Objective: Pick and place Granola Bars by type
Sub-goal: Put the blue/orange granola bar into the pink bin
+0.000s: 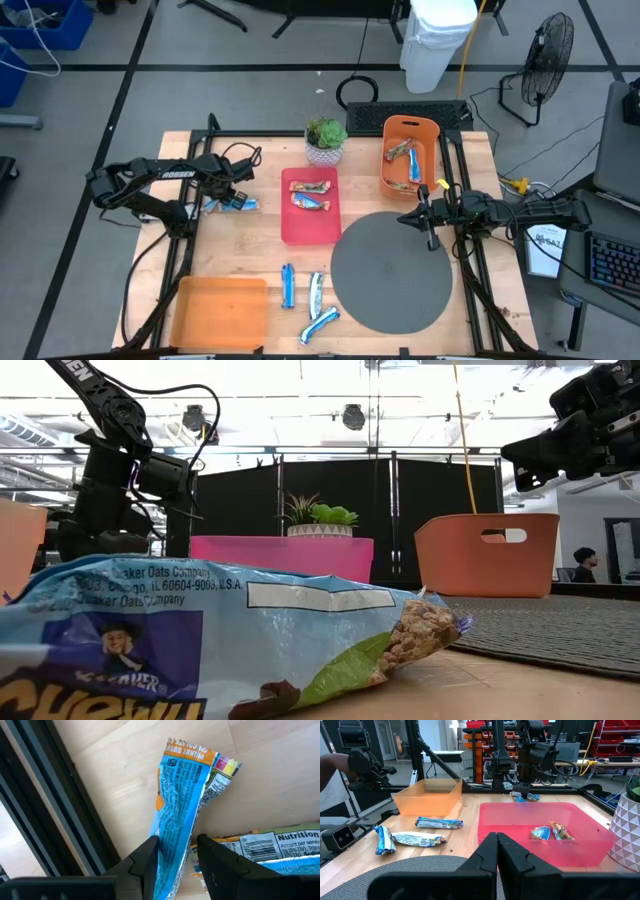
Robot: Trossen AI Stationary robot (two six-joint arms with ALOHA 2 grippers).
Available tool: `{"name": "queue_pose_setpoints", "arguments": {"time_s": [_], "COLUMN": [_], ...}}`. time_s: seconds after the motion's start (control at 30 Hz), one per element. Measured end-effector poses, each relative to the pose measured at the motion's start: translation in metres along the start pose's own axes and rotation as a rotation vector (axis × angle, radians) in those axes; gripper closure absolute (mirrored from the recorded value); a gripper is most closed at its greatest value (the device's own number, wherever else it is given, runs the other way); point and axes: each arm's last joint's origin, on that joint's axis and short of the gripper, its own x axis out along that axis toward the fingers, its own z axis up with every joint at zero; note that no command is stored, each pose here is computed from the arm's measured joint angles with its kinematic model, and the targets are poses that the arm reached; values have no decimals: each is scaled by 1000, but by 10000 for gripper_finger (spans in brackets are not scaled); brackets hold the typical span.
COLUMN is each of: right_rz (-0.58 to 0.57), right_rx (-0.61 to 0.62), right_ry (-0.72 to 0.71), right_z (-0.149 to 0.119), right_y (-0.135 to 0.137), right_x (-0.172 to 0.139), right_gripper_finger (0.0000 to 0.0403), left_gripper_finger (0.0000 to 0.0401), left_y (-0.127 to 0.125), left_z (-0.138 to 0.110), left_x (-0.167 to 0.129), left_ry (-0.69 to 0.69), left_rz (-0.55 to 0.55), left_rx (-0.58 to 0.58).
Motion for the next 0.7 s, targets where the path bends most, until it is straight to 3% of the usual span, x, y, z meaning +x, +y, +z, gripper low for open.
{"name": "queue_pose_setpoints", "arguments": {"time_s": [0.7], "right_rz": [0], "right_rx": [0], "right_ry": [0], "right_z": [0], "right_y": [0], "right_x": [0], "right_gripper_finger": [403], "left_gripper_finger": [258], "left_y": [1], "left_z": [0], "left_x": [0], "left_ry": [-12], "left_rz": [16], "left_rx": [1]}}
